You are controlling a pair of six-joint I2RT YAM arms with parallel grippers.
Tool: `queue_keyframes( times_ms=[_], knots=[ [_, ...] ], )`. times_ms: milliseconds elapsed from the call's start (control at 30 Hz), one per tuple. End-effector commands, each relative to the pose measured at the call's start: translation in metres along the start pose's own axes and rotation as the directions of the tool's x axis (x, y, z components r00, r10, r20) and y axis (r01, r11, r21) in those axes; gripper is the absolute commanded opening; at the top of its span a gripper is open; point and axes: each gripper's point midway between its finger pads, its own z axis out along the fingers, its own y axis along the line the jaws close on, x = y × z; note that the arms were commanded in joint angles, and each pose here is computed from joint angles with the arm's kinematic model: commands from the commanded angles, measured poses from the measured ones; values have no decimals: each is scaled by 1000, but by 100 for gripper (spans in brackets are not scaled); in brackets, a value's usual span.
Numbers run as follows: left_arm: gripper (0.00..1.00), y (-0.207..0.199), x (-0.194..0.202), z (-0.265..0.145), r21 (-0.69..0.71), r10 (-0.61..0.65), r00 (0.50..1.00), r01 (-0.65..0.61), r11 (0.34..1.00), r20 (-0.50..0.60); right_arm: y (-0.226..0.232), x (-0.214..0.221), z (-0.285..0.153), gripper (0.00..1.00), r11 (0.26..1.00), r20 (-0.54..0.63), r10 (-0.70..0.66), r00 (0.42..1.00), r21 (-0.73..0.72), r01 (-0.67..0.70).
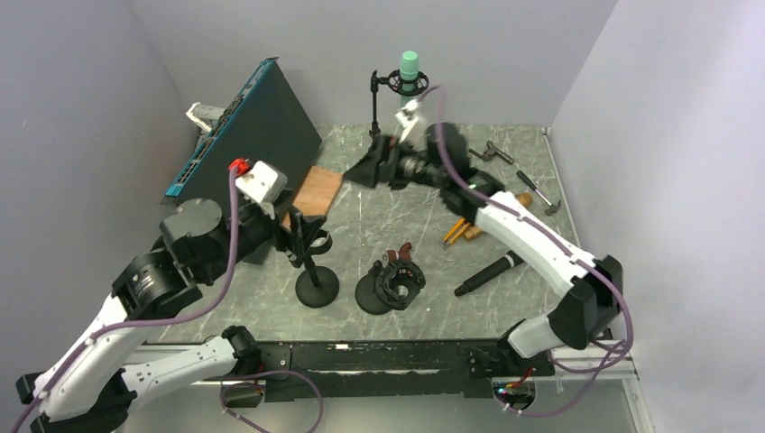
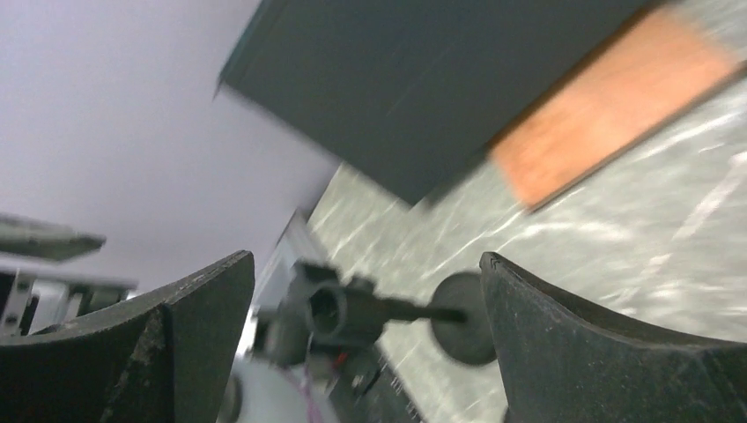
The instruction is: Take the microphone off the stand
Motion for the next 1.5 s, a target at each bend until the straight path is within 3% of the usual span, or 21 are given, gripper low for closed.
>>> queue_keyframes(
  times_ms=[0,100,200,433,567,800,833,867,1067,1467],
  knots=[
    [85,-2,-44,24,-6,108,992,-108,994,72,-40,-102,-64,100,983,314,-63,947,185,4],
    [85,2,-62,43,-37,186,979,-183,982,78,-68,-154,-92,100,966,457,-108,883,258,-16],
    [86,7,-76,65,-32,215,972,-213,977,95,-95,-199,-100,100,959,516,-118,848,281,-38],
    [80,44,-101,106,62,-16,990,7,998,139,-143,-255,-81,100,963,497,-142,856,271,2],
    [80,70,-102,123,124,-173,976,157,980,131,-169,-267,-65,100,959,456,-144,878,282,11],
    [81,113,-73,149,187,-365,931,355,916,26,-198,-268,-46,100,967,443,-92,892,255,-27],
    [94,115,-69,153,185,-367,930,359,915,14,-202,-268,-44,100,968,443,-81,893,249,-36],
    [99,117,-65,156,185,-363,932,356,916,4,-206,-268,-42,100,969,444,-70,893,243,-45],
    [99,135,-41,165,109,-349,936,352,930,-45,-219,-274,-31,98,978,463,0,886,187,-98],
    [99,168,-5,153,-107,-247,966,239,965,-74,-232,-287,-26,68,974,534,62,843,152,-167]
  ],
)
